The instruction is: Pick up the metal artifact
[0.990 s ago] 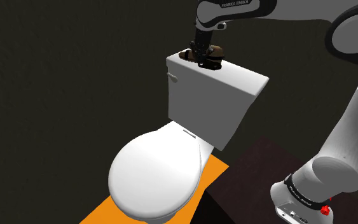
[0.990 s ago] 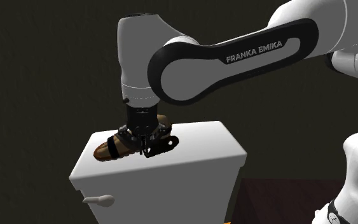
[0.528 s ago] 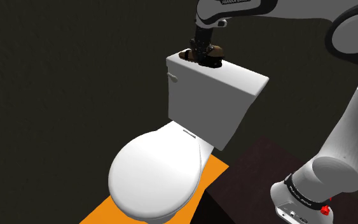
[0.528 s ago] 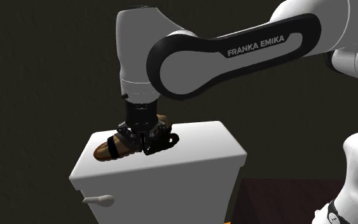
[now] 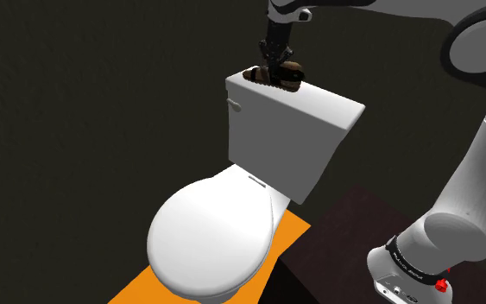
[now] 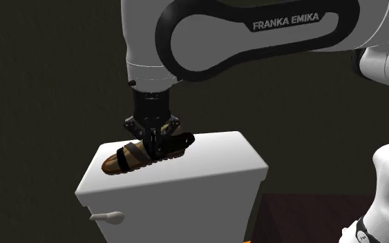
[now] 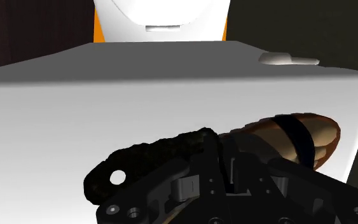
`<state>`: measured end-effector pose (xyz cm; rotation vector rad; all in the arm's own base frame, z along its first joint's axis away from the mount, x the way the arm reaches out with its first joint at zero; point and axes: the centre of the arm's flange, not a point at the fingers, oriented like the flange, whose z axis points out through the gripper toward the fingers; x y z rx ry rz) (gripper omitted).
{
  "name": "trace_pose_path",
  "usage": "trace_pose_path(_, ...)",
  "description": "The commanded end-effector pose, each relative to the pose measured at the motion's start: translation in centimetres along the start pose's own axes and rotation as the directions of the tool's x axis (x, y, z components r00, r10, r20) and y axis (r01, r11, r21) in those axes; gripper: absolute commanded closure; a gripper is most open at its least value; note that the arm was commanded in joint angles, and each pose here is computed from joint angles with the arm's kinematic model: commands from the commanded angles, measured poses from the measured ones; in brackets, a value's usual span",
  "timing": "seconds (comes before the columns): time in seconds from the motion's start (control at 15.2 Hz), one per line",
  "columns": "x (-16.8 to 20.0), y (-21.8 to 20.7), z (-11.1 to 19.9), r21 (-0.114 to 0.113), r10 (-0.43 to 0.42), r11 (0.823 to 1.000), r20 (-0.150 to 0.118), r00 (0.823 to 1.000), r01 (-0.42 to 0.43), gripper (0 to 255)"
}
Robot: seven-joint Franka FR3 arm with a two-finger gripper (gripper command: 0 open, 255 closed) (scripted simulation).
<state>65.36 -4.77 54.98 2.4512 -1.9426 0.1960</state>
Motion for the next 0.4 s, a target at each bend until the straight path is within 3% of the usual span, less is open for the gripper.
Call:
trace_pose_path(0.0,0.2,0.0,-1.1,0.000,0.000,1.000,0.000,1.000,0.000,255)
trace_pose_path(0.33,0.4,-0.1,-2.7,0.000,0.000,1.000,0.000,1.000,0.000,255)
